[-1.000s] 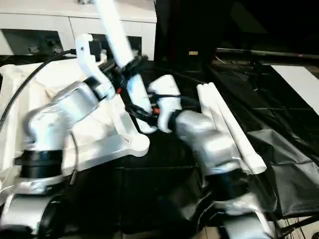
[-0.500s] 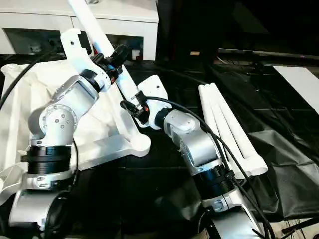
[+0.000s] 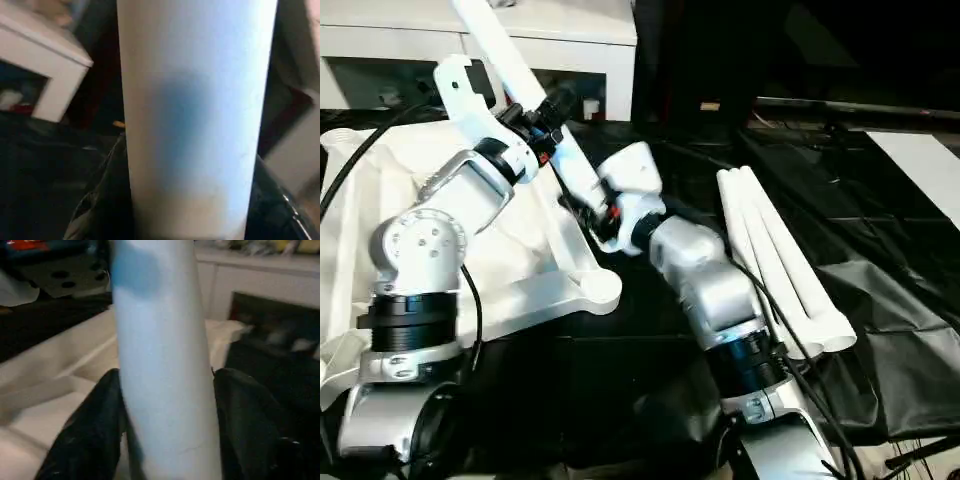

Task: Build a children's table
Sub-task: Pick table leg

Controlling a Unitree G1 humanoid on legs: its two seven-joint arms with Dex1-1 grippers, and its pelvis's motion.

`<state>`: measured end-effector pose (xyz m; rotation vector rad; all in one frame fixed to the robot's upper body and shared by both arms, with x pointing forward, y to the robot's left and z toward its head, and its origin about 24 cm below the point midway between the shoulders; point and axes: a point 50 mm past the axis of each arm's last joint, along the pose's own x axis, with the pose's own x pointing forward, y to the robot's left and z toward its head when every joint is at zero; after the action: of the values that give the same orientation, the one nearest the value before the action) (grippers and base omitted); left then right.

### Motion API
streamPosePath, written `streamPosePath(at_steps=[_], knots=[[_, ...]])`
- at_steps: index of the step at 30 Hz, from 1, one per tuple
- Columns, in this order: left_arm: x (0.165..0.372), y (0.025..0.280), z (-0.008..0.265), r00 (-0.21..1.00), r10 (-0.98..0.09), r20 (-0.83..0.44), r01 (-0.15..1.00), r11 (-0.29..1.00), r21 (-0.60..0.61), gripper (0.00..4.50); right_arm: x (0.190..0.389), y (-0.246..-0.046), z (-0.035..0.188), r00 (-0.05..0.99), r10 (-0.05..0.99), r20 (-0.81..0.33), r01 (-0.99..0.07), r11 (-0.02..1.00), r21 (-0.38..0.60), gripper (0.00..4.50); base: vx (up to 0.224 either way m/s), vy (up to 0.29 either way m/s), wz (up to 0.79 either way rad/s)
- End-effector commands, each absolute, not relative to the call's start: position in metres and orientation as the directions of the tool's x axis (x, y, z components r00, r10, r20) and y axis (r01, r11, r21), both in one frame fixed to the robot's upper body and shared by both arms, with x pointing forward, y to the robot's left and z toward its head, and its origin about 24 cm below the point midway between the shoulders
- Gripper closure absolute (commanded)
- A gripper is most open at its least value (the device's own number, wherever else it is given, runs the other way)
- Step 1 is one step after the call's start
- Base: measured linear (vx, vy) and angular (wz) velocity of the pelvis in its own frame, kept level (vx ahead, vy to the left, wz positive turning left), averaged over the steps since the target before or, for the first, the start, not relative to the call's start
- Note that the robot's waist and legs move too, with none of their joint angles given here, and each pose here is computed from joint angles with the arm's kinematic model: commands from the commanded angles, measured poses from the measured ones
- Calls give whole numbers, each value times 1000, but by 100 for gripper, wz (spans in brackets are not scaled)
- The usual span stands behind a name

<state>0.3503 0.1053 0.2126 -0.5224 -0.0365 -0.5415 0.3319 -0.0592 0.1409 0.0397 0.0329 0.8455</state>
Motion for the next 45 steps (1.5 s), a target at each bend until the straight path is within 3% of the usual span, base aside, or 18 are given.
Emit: streamPosePath(at_steps=[1,9,17,18,20,37,38,39,43,45], knots=[[342,97,213,775,-613,155,617,678,-399,265,334,-76,156,645,764,15,-763,642,72,138,0,0,0],[317,93,224,486,-863,137,856,438,-274,265,315,-91,148,426,896,-127,-889,441,127,73,0,0,0],[312,95,228,390,-911,136,901,346,-262,266,305,-99,144,328,926,-188,-915,361,180,73,0,0,0],[311,95,228,379,-915,137,905,336,-259,266,304,-99,145,317,930,-185,-917,351,191,100,0,0,0],[308,96,228,352,-925,139,915,310,-258,266,300,-99,146,288,941,-177,-920,323,220,106,0,0,0],[310,99,229,352,-924,149,915,307,-263,266,298,-95,147,295,942,-162,-913,328,242,247,0,0,0],[317,100,227,426,-895,134,885,382,-265,231,299,-94,147,318,936,-152,-909,347,232,255,0,0,0],[317,100,227,426,-895,134,885,382,-265,210,299,-94,147,318,936,-152,-909,347,232,255,0,0,0],[330,100,222,554,-824,120,808,497,-317,187,310,-90,149,464,878,-121,-865,478,154,259,0,0,0],[333,99,220,592,-798,111,783,537,-314,154,312,-88,148,495,859,-131,-853,509,117,261,0,0,0]])
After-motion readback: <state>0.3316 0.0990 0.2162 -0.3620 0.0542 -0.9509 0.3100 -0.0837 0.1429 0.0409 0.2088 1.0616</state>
